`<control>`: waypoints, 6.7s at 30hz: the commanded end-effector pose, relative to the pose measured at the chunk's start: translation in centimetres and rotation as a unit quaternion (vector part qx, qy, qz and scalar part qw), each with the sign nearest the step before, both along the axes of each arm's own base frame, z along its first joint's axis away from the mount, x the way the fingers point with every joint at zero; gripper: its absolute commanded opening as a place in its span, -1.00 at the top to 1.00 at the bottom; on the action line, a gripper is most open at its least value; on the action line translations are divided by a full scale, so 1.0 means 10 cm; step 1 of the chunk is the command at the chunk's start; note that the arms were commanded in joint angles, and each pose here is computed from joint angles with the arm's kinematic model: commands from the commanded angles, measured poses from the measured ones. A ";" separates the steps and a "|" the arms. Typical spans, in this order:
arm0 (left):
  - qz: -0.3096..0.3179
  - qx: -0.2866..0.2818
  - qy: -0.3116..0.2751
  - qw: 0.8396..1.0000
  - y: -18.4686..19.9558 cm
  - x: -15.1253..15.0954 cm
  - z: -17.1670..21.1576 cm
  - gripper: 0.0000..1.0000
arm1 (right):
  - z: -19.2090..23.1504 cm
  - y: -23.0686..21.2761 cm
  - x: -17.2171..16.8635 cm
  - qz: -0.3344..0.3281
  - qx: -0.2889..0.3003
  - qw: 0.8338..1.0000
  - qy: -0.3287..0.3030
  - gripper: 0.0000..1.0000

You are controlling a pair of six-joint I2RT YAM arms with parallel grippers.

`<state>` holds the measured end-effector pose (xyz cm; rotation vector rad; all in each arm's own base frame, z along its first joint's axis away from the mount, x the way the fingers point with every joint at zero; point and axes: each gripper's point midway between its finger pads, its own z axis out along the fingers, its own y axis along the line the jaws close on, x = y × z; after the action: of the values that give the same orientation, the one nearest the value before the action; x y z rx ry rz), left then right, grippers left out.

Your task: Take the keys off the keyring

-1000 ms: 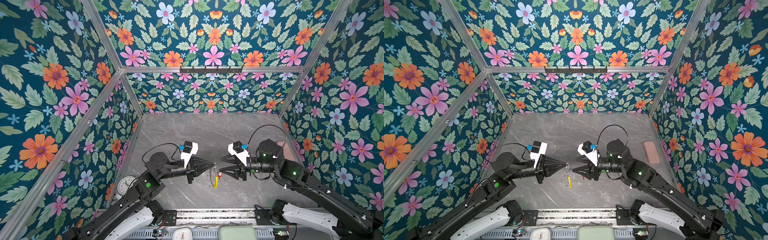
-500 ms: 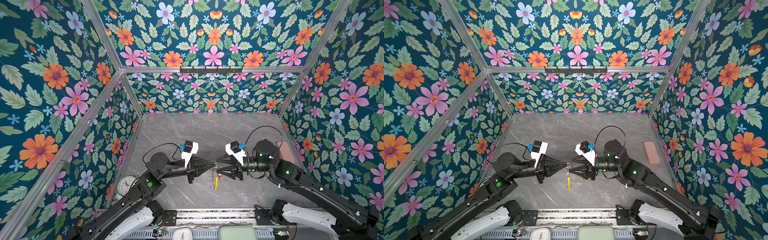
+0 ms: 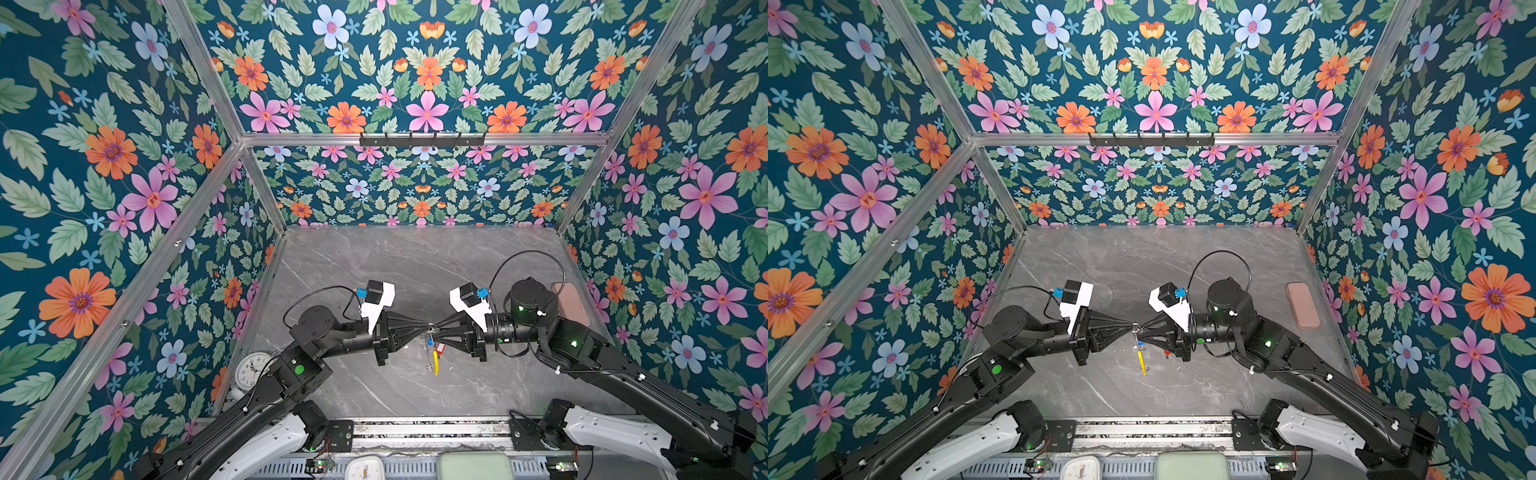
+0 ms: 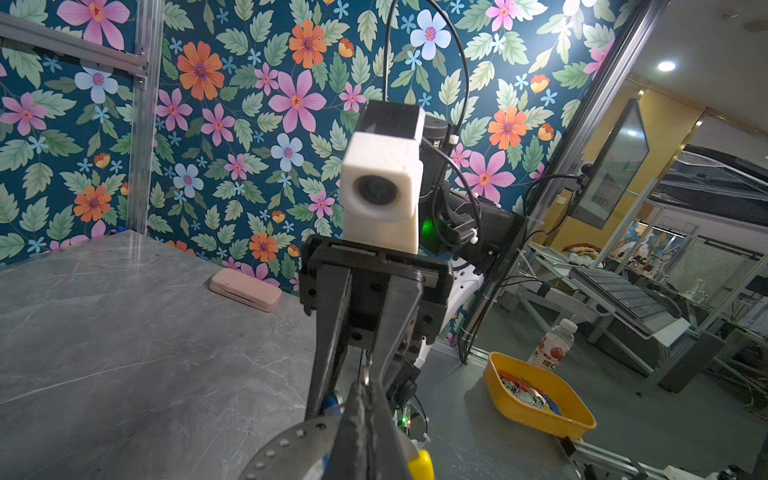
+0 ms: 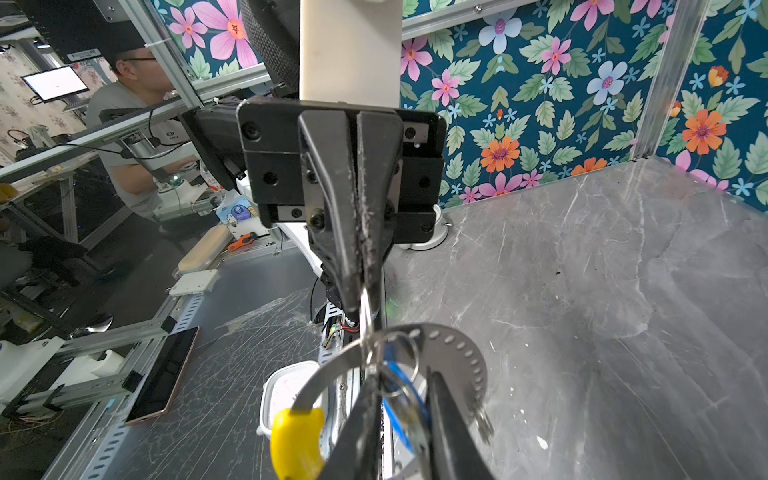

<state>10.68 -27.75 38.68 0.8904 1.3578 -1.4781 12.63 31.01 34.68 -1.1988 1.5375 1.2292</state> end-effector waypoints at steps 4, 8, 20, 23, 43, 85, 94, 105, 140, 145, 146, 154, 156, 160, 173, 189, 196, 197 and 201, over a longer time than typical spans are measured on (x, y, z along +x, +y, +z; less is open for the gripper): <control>0.010 -0.013 -0.011 1.000 0.03 0.01 0.07 1.00 | 0.08 0.01 -0.03 0.008 0.015 1.000 -0.004 0.79; 0.017 -0.014 -0.011 1.000 0.04 0.03 0.08 1.00 | 0.08 0.01 -0.04 0.011 0.015 1.000 -0.001 0.98; 0.061 -0.036 -0.022 0.997 0.11 0.14 0.11 1.00 | 0.11 0.06 -0.08 0.032 0.022 0.999 0.008 1.00; 0.069 -0.044 -0.026 0.996 0.13 0.15 0.13 1.00 | 0.08 0.08 -0.11 0.039 0.019 0.999 0.011 1.00; 0.055 -0.069 -0.032 0.996 0.15 0.09 0.19 1.00 | 0.05 0.11 -0.09 0.030 0.029 0.999 0.011 1.00; 0.104 -0.173 -0.050 0.978 0.34 0.19 0.20 1.00 | 0.20 0.53 -0.07 0.059 0.071 0.996 -0.002 1.00; 0.109 -0.158 -0.052 0.980 0.32 0.21 0.15 1.00 | 0.12 0.59 -0.15 0.087 0.043 0.995 0.010 1.00; 0.111 -0.150 -0.055 0.981 0.29 0.23 0.10 1.00 | 0.14 0.63 -0.25 0.122 0.036 0.992 0.016 1.00; 0.119 -0.152 -0.058 0.979 0.29 0.26 0.01 1.00 | 0.20 0.70 -0.17 0.114 0.023 0.993 -0.011 1.00; 0.121 -0.148 -0.060 0.980 0.31 0.25 0.00 1.00 | 0.14 0.67 -0.14 0.099 0.013 0.995 -0.005 1.00; 0.119 -0.149 -0.059 0.980 0.31 0.24 0.01 1.00 | 0.14 0.66 -0.12 0.092 0.013 0.996 -0.006 1.00; 0.119 -0.143 -0.056 0.981 0.34 0.21 0.06 1.00 | 0.09 0.49 -0.07 0.044 -0.006 0.999 -0.016 1.00; 0.116 -0.142 -0.057 0.981 0.34 0.20 0.06 1.00 | 0.08 0.46 -0.07 0.038 -0.004 0.999 -0.016 0.89; 0.113 -0.146 -0.059 0.981 0.35 0.18 0.11 1.00 | 0.06 0.44 -0.09 0.038 -0.002 0.999 -0.013 0.89; 0.106 -0.152 -0.061 0.981 0.37 0.13 0.16 1.00 | 0.22 0.19 -0.03 -0.014 0.042 0.998 -0.032 0.07; 0.116 -0.160 -0.062 0.978 0.41 0.15 0.17 1.00 | 0.51 0.29 0.14 0.036 0.132 0.990 0.039 0.13; 0.119 -0.156 -0.060 0.979 0.39 0.17 0.15 1.00 | 0.45 0.33 0.17 0.037 0.123 0.990 0.052 0.60; 0.118 -0.155 -0.060 0.979 0.39 0.18 0.15 1.00 | 0.43 0.34 0.17 0.038 0.120 0.991 0.055 0.65; 0.117 -0.152 -0.056 0.980 0.37 0.18 0.14 1.00 | 0.42 0.34 0.19 0.031 0.114 0.991 0.058 0.97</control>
<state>12.87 -24.29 39.14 0.5823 1.1214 -1.3838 14.63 34.45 38.19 -1.0478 1.4314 1.4953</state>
